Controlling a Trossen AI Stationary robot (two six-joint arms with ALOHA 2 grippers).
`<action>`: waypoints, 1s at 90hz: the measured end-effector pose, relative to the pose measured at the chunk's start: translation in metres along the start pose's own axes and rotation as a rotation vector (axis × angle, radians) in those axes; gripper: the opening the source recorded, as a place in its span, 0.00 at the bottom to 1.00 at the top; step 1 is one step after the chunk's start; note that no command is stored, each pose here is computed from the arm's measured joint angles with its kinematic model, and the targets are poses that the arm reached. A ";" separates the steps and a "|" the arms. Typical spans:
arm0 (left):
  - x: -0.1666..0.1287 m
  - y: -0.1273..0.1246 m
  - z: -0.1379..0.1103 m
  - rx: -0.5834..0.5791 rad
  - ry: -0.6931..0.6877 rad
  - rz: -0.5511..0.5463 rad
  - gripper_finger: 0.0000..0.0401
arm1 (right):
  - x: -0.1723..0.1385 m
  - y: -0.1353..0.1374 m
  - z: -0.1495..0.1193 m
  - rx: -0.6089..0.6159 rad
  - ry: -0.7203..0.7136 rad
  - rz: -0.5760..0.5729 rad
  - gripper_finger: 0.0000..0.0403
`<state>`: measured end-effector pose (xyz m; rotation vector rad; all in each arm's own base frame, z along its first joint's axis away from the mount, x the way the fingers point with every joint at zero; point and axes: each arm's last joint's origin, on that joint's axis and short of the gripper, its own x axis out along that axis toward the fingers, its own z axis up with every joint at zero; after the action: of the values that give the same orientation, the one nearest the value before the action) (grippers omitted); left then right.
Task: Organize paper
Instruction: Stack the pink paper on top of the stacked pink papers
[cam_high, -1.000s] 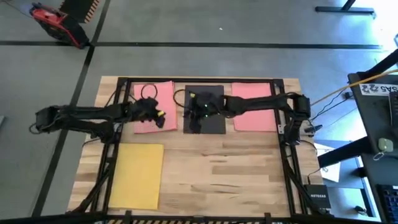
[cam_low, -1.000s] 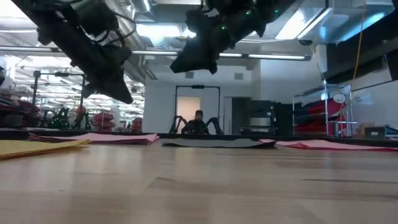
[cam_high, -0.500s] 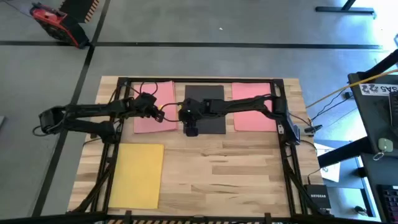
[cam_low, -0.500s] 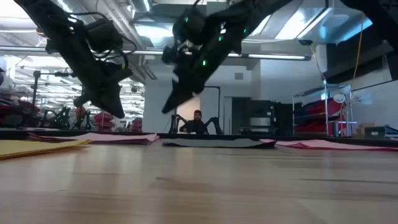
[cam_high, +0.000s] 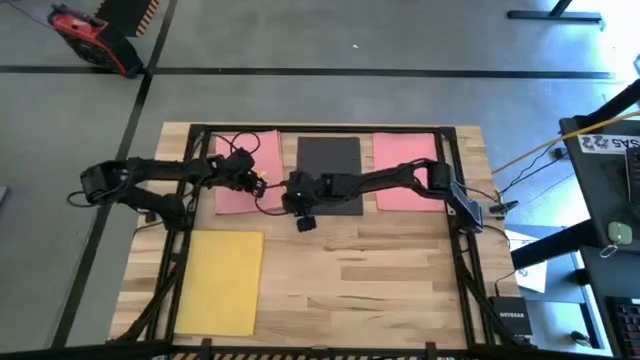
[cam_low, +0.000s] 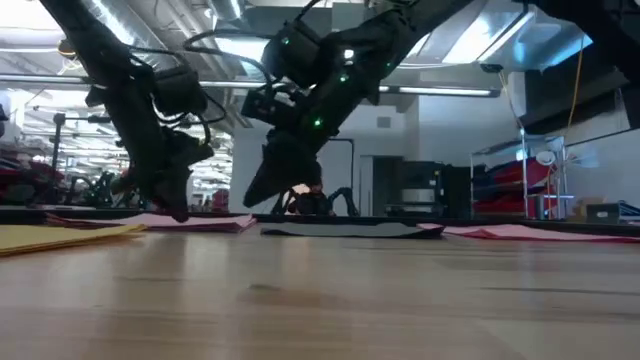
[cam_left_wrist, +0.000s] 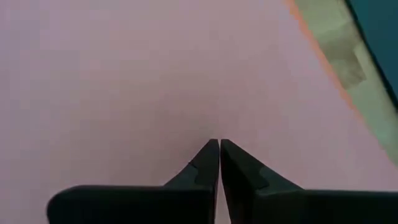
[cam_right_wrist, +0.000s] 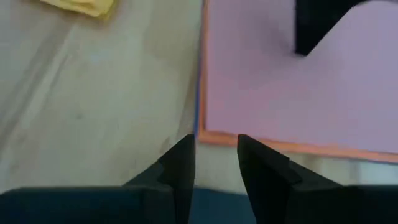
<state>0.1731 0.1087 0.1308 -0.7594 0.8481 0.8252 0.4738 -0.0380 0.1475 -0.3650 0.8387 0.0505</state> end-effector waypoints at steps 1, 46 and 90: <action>0.000 0.000 0.000 0.000 0.001 -0.001 0.00 | 0.000 0.000 0.000 0.000 -0.001 -0.003 0.27; 0.003 0.005 0.003 0.011 0.021 -0.029 0.00 | 0.023 0.004 -0.008 -0.079 -0.043 -0.007 0.27; 0.004 0.004 0.004 0.012 0.022 -0.045 0.00 | 0.035 0.008 -0.014 -0.081 -0.038 -0.002 0.27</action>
<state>0.1722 0.1147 0.1284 -0.7754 0.8516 0.7720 0.4857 -0.0393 0.1105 -0.4399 0.8004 0.0890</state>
